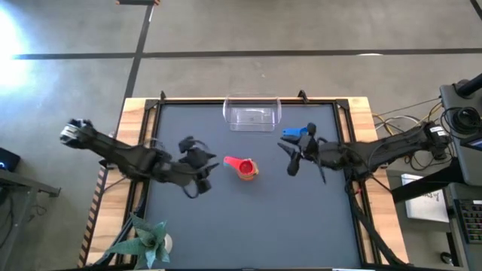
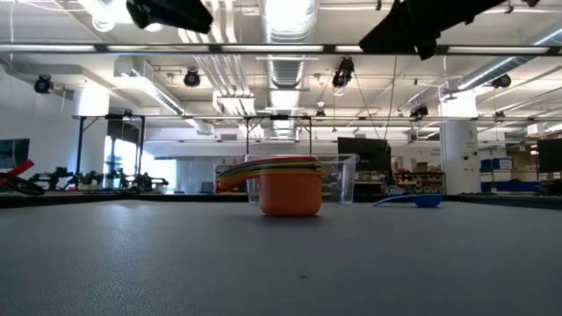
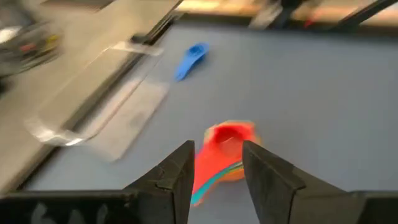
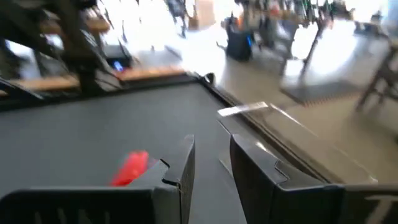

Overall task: Nest measuring cups in basket
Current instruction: Stack the blue measuring cup on top of the red measuring cup

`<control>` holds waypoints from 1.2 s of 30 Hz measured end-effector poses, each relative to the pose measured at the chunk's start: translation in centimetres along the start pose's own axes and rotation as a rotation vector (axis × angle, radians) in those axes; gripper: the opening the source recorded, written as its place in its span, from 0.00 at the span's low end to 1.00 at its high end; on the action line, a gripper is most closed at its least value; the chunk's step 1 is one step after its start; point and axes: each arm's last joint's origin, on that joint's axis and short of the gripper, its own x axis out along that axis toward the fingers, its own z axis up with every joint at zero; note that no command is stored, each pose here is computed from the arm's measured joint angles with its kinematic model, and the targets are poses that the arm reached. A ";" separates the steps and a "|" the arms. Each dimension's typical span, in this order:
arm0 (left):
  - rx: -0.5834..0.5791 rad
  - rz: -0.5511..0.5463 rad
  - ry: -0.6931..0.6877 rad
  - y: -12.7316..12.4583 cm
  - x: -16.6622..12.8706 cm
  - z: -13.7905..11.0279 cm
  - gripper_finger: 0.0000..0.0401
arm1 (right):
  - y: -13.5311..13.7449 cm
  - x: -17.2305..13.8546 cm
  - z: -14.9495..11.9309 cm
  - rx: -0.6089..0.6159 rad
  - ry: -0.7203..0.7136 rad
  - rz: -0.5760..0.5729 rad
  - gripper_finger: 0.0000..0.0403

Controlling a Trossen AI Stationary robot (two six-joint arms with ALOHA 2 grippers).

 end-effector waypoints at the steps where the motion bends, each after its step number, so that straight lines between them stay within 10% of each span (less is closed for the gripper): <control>1: -0.017 -0.052 -0.043 0.4 -0.3 -0.6 0.28 | -0.6 0.2 0.6 0.000 0.052 -0.023 0.23; 12: -0.070 -0.302 -0.308 2.4 -1.4 -5.1 0.25 | -6.7 2.2 1.6 0.014 0.652 -0.168 0.23; 24: -0.055 -0.395 -0.294 2.2 -1.4 -6.1 0.25 | -12.7 5.8 -3.9 0.075 0.967 -0.122 0.24; 36: -0.036 -0.436 -0.283 1.2 -1.6 -6.5 0.25 | -13.5 8.9 -9.6 0.043 1.230 -0.084 0.47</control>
